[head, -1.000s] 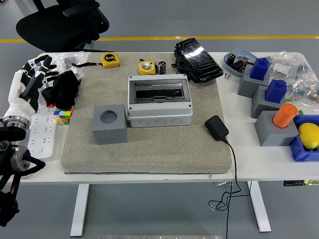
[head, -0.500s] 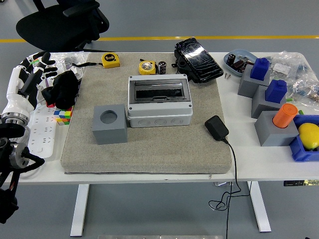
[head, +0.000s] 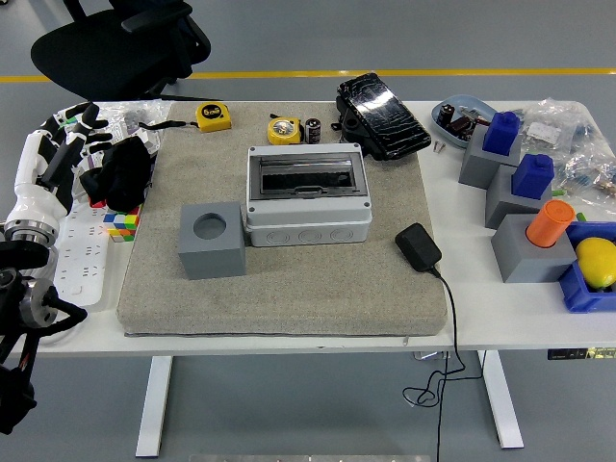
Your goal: Fetch the battery,place it into the box,close the lid of the box
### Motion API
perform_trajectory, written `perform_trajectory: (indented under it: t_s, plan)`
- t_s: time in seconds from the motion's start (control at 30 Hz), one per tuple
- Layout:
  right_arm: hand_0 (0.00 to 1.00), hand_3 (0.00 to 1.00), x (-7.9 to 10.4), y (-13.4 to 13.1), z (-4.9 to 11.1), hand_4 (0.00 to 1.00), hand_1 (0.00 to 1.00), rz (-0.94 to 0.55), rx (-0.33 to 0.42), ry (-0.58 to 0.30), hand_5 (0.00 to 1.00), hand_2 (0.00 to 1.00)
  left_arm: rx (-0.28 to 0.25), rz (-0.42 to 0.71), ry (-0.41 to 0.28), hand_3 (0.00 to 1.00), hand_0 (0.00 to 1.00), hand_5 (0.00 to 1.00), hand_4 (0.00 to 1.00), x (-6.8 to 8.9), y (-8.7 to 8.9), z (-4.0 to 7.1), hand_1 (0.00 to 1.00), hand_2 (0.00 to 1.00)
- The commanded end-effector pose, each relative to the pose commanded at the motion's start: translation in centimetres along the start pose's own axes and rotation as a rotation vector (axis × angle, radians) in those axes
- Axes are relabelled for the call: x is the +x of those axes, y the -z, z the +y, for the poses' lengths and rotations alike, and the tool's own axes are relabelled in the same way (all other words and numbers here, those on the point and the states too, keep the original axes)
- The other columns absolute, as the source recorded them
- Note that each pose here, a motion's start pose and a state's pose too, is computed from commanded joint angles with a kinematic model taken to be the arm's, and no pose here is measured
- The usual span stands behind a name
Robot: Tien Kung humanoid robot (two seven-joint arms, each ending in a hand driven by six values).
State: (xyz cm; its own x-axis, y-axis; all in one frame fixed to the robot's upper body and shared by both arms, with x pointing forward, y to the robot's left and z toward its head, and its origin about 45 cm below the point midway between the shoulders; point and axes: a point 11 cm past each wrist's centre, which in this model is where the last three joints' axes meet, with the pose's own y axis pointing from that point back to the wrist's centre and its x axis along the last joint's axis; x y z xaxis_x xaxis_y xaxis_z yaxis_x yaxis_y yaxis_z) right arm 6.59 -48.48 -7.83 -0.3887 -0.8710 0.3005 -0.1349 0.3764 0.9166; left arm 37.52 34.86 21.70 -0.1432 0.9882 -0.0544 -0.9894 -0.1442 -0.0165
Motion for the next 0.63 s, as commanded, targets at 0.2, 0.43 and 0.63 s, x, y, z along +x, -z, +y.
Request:
perform_trajectory:
  t_s: [0.2,0.43,0.63]
  plan:
    - [0.578,0.553,0.29,-0.08,0.01,0.938,0.63,0.003,-0.003,-0.005,0.493,0.657,0.001,0.001,0.002,0.68,0.518,0.552,0.998,-0.16,0.08,0.04,0.534,0.546]
    - [0.579,0.554,0.39,-0.25,0.01,0.938,0.629,0.007,-0.007,-0.007,0.494,0.657,0.004,0.0,0.001,0.68,0.517,0.553,0.998,-0.07,0.17,0.12,0.533,0.547]
    - [0.579,0.554,0.34,-0.38,0.0,0.938,0.629,0.005,-0.01,-0.006,0.494,0.657,0.004,0.005,0.0,0.68,0.517,0.553,0.998,-0.12,0.18,0.18,0.533,0.547]
